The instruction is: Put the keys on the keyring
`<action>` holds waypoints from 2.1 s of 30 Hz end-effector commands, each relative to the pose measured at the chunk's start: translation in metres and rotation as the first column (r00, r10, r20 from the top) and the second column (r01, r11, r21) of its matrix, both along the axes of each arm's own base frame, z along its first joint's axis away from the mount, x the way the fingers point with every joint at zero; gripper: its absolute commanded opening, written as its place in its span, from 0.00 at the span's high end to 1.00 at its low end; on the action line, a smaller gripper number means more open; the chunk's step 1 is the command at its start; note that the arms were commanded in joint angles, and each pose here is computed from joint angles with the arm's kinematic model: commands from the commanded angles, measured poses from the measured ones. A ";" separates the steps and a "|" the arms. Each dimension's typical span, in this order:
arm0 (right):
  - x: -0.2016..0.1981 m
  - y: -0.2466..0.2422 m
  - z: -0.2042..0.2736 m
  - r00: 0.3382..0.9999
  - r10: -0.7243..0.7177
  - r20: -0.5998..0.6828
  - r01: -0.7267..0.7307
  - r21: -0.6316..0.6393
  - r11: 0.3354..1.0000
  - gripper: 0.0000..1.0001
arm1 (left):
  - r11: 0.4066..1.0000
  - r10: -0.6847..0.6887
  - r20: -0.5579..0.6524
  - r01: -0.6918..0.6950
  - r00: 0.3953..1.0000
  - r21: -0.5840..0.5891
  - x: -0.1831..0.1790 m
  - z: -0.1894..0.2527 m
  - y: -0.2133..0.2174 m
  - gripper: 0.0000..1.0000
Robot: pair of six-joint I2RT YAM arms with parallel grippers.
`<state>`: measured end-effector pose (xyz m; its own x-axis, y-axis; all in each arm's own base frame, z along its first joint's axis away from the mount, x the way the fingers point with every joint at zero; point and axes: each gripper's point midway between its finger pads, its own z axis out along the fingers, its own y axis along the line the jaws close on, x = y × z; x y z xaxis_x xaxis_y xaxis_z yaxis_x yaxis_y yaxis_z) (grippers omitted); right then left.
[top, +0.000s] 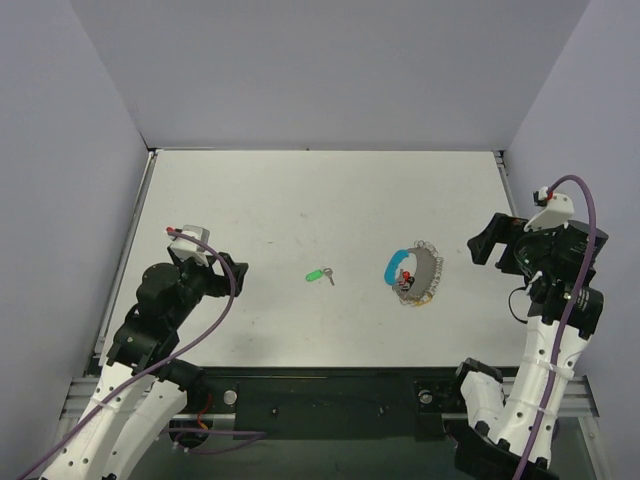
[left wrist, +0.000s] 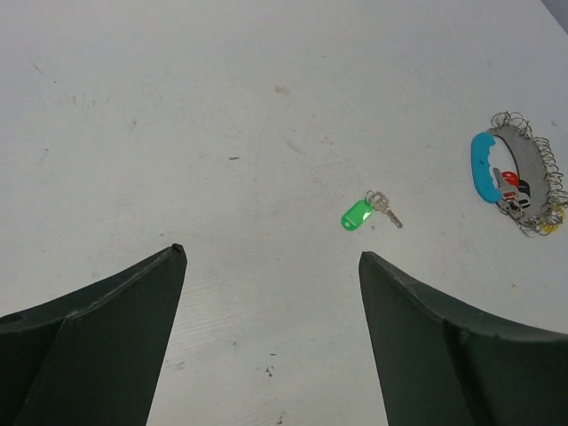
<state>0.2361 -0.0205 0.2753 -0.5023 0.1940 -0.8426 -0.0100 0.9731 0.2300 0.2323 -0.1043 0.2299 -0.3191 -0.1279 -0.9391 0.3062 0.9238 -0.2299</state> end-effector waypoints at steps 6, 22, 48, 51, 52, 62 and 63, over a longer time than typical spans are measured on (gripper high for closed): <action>-0.006 0.010 0.001 0.999 0.038 0.030 -0.038 0.018 0.999 0.12 | 1.000 0.016 0.055 -0.016 0.998 0.008 0.005 0.012 0.003 0.11; -0.003 0.024 -0.008 0.996 0.085 0.037 -0.088 0.104 0.991 0.12 | 0.999 0.032 0.063 -0.033 0.998 0.015 0.005 0.013 0.007 0.11; -0.007 -0.003 -0.022 0.991 -0.134 0.025 0.131 0.086 0.988 0.11 | 0.996 0.081 0.125 -0.077 0.989 -0.033 0.000 0.025 0.016 0.03; -0.005 -0.002 -0.025 0.991 -0.132 0.022 0.129 0.099 0.987 0.11 | 0.997 0.080 0.120 -0.077 0.990 -0.028 0.000 0.023 0.016 0.03; -0.005 -0.003 -0.024 0.991 -0.134 0.023 0.131 0.096 0.987 0.11 | 0.997 0.080 0.115 -0.077 0.990 -0.025 0.001 0.022 0.016 0.03; -0.003 -0.004 -0.033 0.992 -0.126 0.004 0.125 0.095 0.988 0.11 | 0.997 0.078 0.108 -0.077 0.991 -0.017 0.001 0.020 0.016 0.03; -0.003 -0.004 -0.035 0.992 -0.126 0.003 0.125 0.096 0.988 0.11 | 0.997 0.080 0.111 -0.078 0.991 -0.018 0.001 0.021 0.016 0.03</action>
<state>0.2273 -0.0195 0.2429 -0.4730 0.3313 -0.8164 0.1020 0.9410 0.3228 0.2290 -0.0892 0.2386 -0.2455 -0.1434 -0.9587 0.2603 0.9429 -0.2077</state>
